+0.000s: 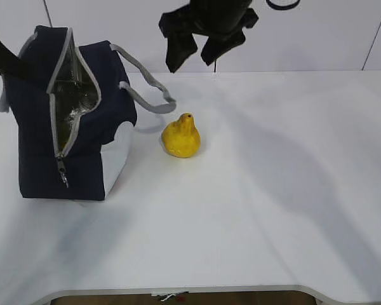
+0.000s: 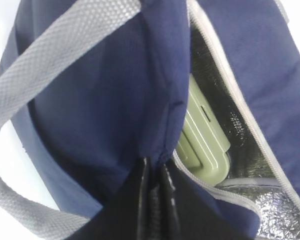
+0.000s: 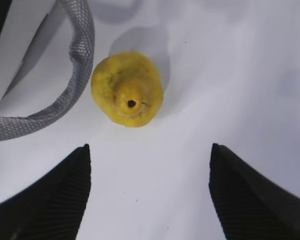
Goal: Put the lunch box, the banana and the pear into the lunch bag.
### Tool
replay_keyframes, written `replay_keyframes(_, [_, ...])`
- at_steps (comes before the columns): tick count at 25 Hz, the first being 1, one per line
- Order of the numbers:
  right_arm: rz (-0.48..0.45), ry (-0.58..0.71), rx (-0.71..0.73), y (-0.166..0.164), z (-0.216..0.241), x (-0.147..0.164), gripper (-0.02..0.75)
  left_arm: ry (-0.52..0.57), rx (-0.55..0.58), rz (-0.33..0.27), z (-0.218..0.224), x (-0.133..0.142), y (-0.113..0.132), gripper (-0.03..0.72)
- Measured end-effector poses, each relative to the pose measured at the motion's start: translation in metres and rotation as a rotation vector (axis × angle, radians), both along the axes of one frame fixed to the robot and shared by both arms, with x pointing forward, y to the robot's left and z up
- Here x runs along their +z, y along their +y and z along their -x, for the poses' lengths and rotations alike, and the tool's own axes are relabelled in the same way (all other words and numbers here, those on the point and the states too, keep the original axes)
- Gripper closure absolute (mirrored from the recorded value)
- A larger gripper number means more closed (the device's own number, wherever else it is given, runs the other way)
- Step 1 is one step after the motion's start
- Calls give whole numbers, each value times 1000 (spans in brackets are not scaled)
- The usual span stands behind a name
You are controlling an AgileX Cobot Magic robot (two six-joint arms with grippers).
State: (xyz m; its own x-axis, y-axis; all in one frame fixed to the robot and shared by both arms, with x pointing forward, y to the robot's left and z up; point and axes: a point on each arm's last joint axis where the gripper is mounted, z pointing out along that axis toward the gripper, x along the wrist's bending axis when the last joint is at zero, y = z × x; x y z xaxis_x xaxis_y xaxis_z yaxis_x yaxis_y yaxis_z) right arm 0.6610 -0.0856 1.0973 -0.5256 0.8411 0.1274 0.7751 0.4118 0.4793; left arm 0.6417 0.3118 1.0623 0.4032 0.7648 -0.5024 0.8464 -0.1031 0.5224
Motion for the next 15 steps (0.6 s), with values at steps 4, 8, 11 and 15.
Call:
replay_keyframes(4, [112, 37, -11, -8, -1, -24, 157, 6, 3, -16, 0, -1, 3, 676])
replay_keyframes(8, [137, 55, -13, -8, -4, -35, 157, 6, 2, -18, 1, -1, 3, 676])
replay_keyframes(11, [132, 99, -9, -4, -8, -52, 157, 6, 3, -17, 1, -1, 3, 676])
replay_keyframes(15, [148, 143, -9, -1, -13, -75, 157, 6, 3, -17, 1, -1, 3, 676])
